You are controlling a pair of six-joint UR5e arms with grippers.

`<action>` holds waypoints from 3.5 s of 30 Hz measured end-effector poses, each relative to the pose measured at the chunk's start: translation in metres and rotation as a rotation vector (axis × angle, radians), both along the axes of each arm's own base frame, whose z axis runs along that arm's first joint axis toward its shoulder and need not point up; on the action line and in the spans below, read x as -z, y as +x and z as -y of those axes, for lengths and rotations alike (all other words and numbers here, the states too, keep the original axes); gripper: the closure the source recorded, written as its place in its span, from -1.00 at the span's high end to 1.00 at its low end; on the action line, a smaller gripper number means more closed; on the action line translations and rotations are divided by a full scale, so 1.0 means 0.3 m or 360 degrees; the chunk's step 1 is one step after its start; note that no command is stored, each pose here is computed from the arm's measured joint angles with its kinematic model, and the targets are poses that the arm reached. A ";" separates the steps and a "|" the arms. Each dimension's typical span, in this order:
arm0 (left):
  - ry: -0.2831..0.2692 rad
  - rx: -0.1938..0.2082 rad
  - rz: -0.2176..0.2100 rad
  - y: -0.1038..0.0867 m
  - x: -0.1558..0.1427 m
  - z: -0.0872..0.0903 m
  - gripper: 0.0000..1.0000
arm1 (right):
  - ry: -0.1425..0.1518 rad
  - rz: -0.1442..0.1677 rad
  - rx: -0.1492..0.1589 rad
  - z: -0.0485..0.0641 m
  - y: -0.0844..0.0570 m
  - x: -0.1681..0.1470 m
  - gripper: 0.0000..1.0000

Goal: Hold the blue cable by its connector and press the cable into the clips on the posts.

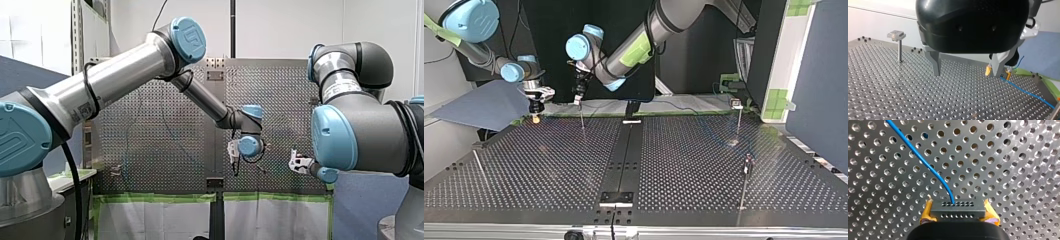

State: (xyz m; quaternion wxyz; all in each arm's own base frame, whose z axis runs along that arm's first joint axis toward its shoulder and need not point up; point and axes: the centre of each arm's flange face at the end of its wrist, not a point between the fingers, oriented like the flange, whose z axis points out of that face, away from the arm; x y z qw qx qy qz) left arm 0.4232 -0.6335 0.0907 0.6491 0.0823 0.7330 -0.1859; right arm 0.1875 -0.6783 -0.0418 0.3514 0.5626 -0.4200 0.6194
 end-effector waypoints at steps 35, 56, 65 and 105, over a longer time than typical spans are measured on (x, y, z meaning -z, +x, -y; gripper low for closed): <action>-0.0330 0.0065 0.0027 -0.216 -0.329 -0.148 1.00 | 0.0011 0.0004 -0.0067 -0.024 0.072 0.003 -1.00; -0.0787 0.0067 0.0106 -0.284 -0.525 -0.291 1.00 | 0.0010 0.0017 -0.0131 -0.032 0.105 -0.001 -1.00; -0.0896 0.0071 0.0197 -0.322 -0.610 -0.372 1.00 | 0.0008 0.0016 -0.0146 -0.035 0.119 -0.002 -1.00; -0.0594 0.0026 -0.0041 -0.514 -0.207 -0.669 1.00 | 0.0000 0.0008 -0.0136 -0.028 0.118 -0.008 -1.00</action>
